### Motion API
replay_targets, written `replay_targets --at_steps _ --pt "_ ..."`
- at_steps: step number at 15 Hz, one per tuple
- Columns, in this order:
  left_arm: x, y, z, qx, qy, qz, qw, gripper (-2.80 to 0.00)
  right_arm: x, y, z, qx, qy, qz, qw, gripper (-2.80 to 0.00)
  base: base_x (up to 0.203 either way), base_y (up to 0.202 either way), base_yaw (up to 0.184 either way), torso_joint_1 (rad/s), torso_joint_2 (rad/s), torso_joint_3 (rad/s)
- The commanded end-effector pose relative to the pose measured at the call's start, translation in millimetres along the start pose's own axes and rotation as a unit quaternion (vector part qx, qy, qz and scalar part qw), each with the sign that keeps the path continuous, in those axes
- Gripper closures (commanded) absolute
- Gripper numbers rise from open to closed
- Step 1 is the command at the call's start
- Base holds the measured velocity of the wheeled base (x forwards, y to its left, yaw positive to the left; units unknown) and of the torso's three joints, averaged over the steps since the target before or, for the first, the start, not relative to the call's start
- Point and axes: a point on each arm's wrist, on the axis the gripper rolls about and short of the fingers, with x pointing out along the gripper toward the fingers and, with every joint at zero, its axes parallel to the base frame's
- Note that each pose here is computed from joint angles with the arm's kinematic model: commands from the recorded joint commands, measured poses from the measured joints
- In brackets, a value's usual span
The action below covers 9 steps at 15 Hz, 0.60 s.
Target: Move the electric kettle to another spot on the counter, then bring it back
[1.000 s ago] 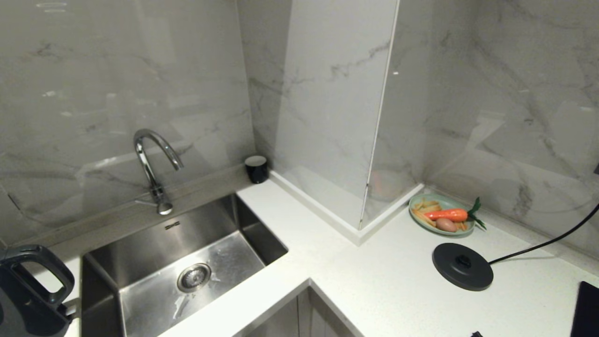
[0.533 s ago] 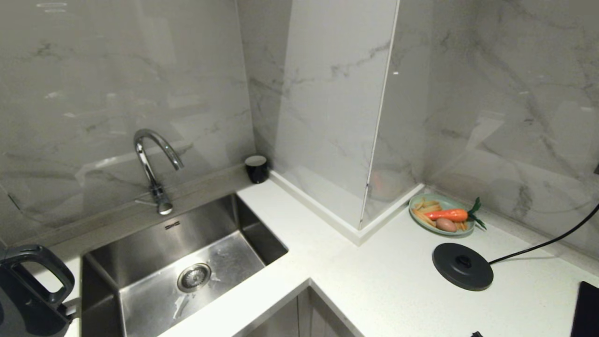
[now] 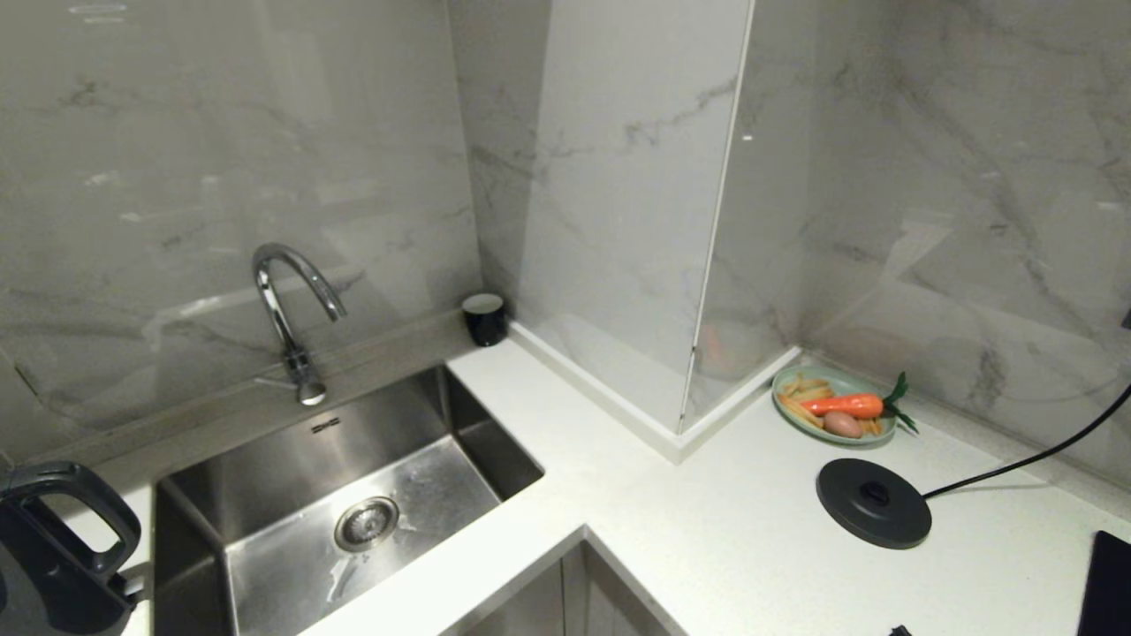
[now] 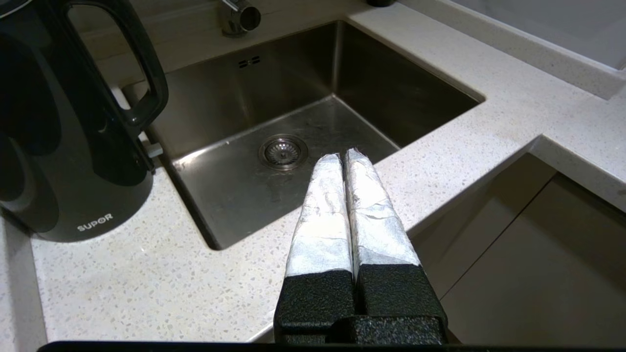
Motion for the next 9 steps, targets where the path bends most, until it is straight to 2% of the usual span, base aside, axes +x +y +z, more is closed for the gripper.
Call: replay_targets --at_steps 1,9 --pt "0.1 0.0 -0.2 -0.001 0.002 0.0 1.0 0.0 0.0 0.0 0.0 0.0 0.0 0.0 1.0 0.0 0.0 0.0 0.0 0.0 0.0 0.0" --pt "0.1 0.1 -0.2 0.0 0.002 -0.001 1.0 0.0 0.0 0.0 0.1 0.0 -0.001 0.0 1.0 0.0 0.0 0.0 0.0 0.0 0.0 0.0"
